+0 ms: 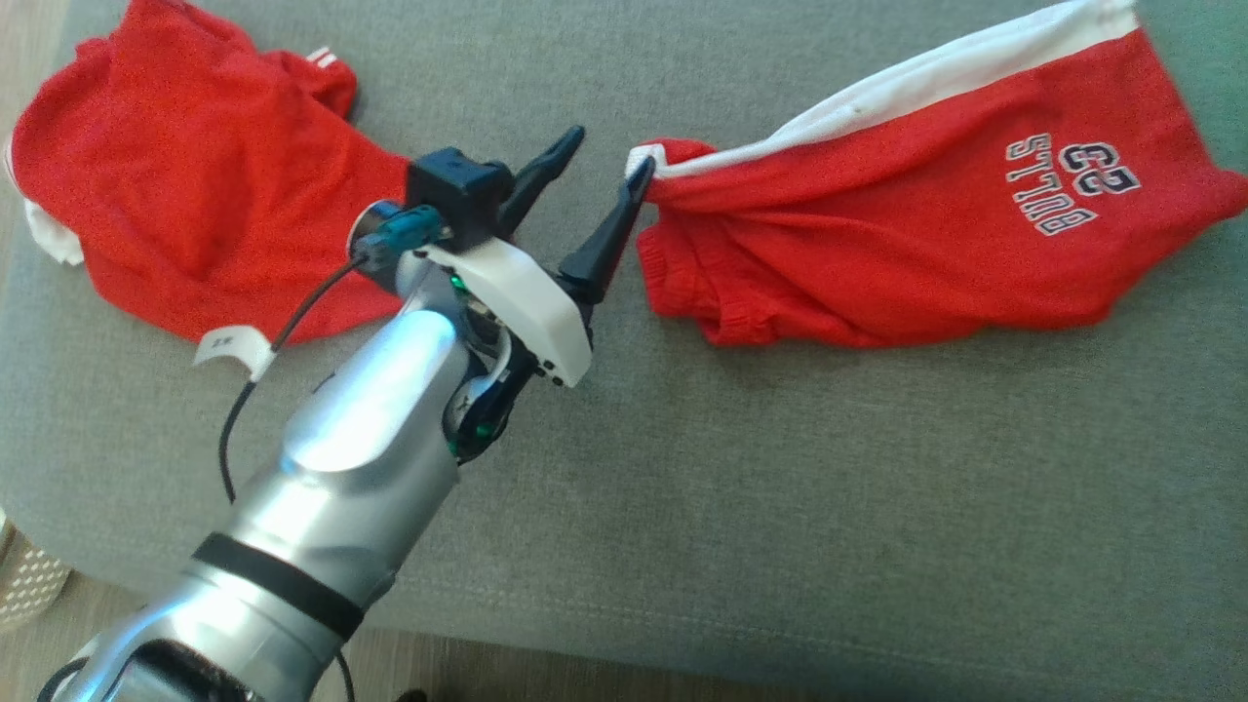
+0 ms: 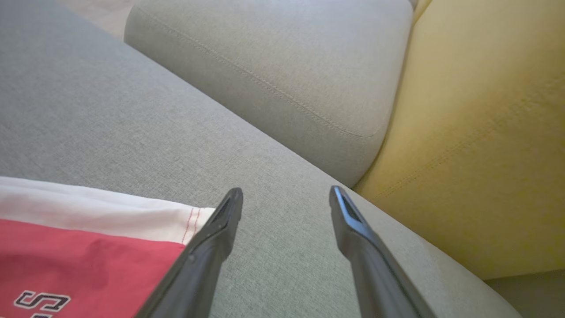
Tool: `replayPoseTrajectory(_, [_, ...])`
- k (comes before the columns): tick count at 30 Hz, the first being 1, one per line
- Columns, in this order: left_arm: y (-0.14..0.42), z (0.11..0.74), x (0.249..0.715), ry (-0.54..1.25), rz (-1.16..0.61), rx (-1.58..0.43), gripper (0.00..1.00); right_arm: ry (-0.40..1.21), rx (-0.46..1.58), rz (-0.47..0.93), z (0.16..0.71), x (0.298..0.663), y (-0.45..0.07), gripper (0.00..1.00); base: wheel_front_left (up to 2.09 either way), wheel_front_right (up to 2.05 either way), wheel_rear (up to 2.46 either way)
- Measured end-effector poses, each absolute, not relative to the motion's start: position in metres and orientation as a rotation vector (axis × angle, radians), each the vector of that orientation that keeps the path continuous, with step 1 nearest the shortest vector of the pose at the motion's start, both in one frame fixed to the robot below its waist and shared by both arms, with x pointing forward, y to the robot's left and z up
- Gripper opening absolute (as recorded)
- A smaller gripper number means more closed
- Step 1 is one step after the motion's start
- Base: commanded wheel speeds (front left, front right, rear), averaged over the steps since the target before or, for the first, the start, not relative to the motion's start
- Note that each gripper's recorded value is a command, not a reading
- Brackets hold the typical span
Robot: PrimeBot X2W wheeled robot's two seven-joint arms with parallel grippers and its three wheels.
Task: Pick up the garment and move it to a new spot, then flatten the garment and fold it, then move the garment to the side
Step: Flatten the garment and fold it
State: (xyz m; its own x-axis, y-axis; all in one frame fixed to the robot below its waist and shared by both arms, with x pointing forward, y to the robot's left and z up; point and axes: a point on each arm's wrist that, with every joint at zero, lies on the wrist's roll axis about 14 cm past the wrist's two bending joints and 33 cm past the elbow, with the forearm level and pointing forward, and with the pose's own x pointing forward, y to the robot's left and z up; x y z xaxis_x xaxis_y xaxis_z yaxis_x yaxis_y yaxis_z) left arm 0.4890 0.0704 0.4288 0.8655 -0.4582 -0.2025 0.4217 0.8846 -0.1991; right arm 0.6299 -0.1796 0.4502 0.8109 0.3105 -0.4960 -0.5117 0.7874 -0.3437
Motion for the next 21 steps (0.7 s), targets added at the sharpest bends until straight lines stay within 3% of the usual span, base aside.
replayPoseTrajectory(21, [0.104,0.534,0.460,-0.067,-0.238,-0.332,1.00,0.036,-0.239,0.339,0.560,0.573,-0.179,1.00,0.00,0.00,0.00])
